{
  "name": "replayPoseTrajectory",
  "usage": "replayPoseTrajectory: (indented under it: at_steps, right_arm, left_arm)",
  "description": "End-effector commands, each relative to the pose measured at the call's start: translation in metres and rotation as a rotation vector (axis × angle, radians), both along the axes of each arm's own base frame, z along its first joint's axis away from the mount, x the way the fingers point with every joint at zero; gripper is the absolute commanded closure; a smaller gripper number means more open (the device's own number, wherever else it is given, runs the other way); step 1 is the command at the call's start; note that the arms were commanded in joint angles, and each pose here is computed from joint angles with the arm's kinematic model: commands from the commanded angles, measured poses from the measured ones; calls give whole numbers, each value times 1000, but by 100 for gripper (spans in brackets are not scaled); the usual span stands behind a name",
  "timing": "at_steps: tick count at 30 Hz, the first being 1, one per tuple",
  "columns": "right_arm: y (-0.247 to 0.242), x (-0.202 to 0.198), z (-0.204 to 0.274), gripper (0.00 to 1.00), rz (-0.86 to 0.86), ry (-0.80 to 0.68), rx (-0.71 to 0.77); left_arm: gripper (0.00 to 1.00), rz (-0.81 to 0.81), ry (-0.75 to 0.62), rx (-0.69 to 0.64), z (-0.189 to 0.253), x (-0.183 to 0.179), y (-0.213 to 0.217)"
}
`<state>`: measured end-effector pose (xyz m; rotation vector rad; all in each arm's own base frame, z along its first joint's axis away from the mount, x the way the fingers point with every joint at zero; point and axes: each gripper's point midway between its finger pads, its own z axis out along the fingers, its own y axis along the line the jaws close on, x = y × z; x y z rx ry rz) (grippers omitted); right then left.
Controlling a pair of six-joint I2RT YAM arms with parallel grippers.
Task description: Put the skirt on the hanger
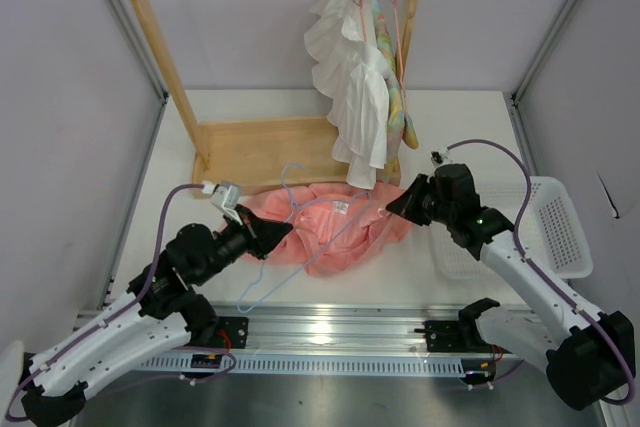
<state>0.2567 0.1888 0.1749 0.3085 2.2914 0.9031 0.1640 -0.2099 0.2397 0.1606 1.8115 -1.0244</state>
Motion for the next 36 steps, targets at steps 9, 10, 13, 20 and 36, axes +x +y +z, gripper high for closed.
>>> replayPoseTrajectory:
  at_steps: [9, 10, 13, 20, 36]
  right_arm:
    - [-3, 13, 3, 100, -111, -132, -30]
    - [-4, 15, 3, 100, -129, -144, -45]
    - [-3, 15, 3, 100, -142, -160, -47]
    - [3, 15, 3, 100, -144, -178, -47]
    - [6, 14, 2, 100, -135, -194, -62]
  left_arm:
    - [100, -41, 167, -104, 25, -18, -9]
    - [100, -46, 172, -111, 25, -19, -9]
    - [100, -76, 212, -130, 21, -25, -13]
    - [100, -111, 256, -207, 18, -31, -21]
    - [100, -78, 242, -252, 21, -23, -21]
